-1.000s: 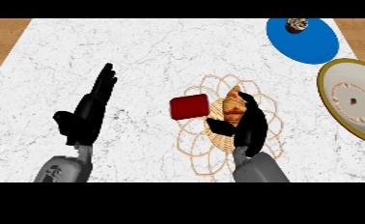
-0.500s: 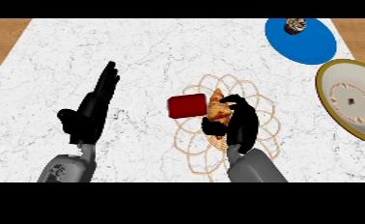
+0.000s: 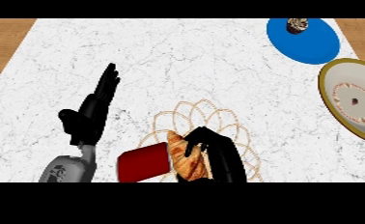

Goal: Pick the croissant from the placemat and place it in the bowl

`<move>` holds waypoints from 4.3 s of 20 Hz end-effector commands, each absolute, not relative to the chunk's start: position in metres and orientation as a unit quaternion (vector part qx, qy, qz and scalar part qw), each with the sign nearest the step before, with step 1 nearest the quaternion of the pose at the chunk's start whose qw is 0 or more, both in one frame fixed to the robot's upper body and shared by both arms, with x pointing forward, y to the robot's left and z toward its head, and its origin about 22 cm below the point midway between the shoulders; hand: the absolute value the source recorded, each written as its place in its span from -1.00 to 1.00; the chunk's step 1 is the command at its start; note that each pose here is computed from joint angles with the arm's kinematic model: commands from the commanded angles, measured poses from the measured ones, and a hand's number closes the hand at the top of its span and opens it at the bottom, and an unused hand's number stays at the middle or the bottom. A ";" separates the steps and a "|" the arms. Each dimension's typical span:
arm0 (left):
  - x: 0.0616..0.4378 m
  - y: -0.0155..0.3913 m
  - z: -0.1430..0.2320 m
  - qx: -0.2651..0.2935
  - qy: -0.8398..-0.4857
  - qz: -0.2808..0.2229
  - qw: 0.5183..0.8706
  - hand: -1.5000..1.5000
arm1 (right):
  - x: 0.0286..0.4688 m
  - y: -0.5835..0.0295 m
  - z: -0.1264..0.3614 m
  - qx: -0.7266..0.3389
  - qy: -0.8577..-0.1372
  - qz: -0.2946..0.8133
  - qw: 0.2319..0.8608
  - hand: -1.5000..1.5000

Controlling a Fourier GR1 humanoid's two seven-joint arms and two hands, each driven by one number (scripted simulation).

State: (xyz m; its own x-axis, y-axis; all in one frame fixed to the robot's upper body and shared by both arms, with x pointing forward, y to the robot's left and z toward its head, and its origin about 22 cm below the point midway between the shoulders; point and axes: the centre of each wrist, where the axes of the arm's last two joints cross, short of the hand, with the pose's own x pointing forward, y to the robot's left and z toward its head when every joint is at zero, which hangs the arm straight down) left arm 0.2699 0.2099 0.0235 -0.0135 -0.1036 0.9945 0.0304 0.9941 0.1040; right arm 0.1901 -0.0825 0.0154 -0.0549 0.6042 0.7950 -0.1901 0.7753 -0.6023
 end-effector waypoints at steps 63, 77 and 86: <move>0.272 0.208 0.031 0.014 -0.718 -0.067 0.692 0.00 | 0.305 -0.516 0.093 -0.244 -0.667 0.359 0.605 -1.00; 0.278 0.195 0.032 0.019 -0.720 -0.059 0.691 0.00 | 0.299 -0.551 0.127 -0.151 -0.783 0.168 0.579 -1.00; 0.272 0.215 0.032 0.018 -0.718 -0.052 0.694 0.00 | 0.245 -0.598 0.150 -0.085 -0.778 0.115 0.611 -1.00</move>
